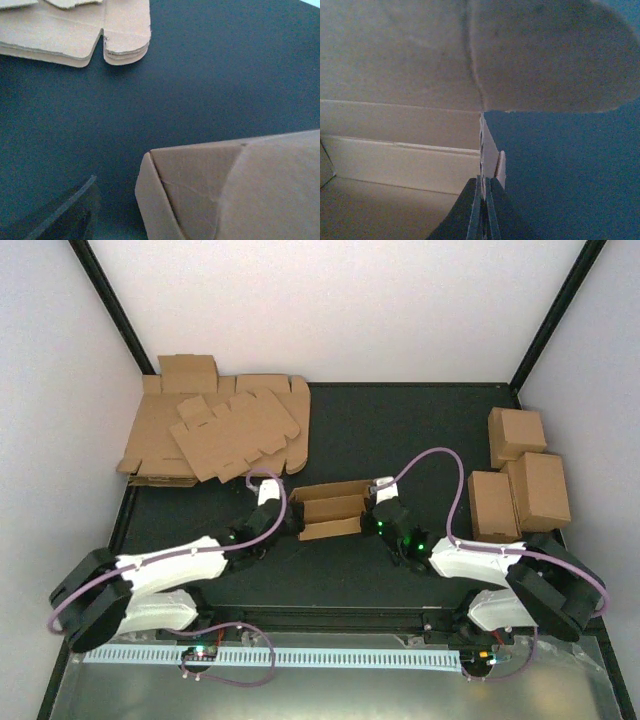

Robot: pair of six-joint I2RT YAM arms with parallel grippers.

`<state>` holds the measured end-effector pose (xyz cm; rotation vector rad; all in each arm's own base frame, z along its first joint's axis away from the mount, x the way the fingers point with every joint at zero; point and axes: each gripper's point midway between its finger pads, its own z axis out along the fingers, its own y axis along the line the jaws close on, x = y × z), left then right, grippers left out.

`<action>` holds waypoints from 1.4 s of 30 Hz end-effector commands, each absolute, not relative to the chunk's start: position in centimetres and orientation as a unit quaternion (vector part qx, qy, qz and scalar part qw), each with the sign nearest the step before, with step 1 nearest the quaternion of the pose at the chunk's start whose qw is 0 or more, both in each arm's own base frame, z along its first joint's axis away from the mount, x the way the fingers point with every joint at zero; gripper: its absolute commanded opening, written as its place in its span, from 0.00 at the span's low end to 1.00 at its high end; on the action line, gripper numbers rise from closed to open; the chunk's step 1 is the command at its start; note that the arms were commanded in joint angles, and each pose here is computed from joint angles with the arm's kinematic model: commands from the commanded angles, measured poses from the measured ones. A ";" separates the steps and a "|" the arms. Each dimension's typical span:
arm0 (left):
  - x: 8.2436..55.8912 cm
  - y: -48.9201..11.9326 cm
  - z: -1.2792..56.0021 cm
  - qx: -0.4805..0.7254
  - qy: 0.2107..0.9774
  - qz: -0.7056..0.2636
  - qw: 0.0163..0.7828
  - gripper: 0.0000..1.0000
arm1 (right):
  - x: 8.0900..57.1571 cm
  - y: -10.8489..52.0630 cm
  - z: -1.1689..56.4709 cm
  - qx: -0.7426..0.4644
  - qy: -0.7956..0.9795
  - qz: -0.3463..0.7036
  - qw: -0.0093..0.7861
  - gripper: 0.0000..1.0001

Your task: Fold the paper box

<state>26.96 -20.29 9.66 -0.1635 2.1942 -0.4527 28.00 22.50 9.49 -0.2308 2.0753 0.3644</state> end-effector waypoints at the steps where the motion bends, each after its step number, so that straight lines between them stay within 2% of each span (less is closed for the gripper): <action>1: 25.2 -19.9 11.6 -0.018 0.893 -0.180 0.411 0.74 | 27.7 21.8 8.5 -0.104 0.860 0.124 0.484 0.04; 5: 23.2 -19.6 13.2 0.020 0.893 -0.205 0.400 0.82 | 27.8 21.9 8.5 -0.112 0.858 0.124 0.485 0.03; 7: 22.0 -20.5 15.3 0.069 0.877 -0.243 0.408 0.93 | 27.7 22.1 8.6 -0.118 0.856 0.127 0.487 0.03; 9: 20.9 -21.9 17.7 0.148 0.844 -0.281 0.433 0.98 | 27.6 22.2 8.7 -0.125 0.854 0.131 0.488 0.03; 13: 20.7 -22.2 22.1 0.215 0.797 -0.280 0.490 0.99 | 27.4 22.7 8.8 -0.142 0.851 0.137 0.487 0.03; 17: 21.7 -22.9 24.4 0.265 0.786 -0.253 0.498 0.98 | 27.3 22.8 8.7 -0.150 0.851 0.137 0.484 0.03; 25: 24.1 -26.4 24.2 0.402 0.796 -0.205 0.404 0.82 | 27.3 23.0 8.2 -0.163 0.854 0.131 0.476 0.03; 29: 25.1 -27.9 21.7 0.456 0.799 -0.180 0.347 0.76 | 27.3 23.2 8.3 -0.166 0.854 0.132 0.475 0.02; 33: 25.2 -28.7 20.1 0.479 0.811 -0.174 0.289 0.60 | 27.3 23.3 8.1 -0.170 0.855 0.133 0.473 0.02; 37: 25.8 -29.0 19.2 0.480 0.817 -0.164 0.274 0.54 | 27.3 23.6 8.1 -0.172 0.854 0.137 0.471 0.02; 40: 26.4 -29.0 18.6 0.477 0.822 -0.151 0.271 0.38 | 27.3 23.7 8.1 -0.175 0.854 0.137 0.471 0.02; 42: 26.6 -28.9 18.2 0.475 0.827 -0.143 0.265 0.15 | 27.3 23.7 8.0 -0.175 0.854 0.135 0.470 0.02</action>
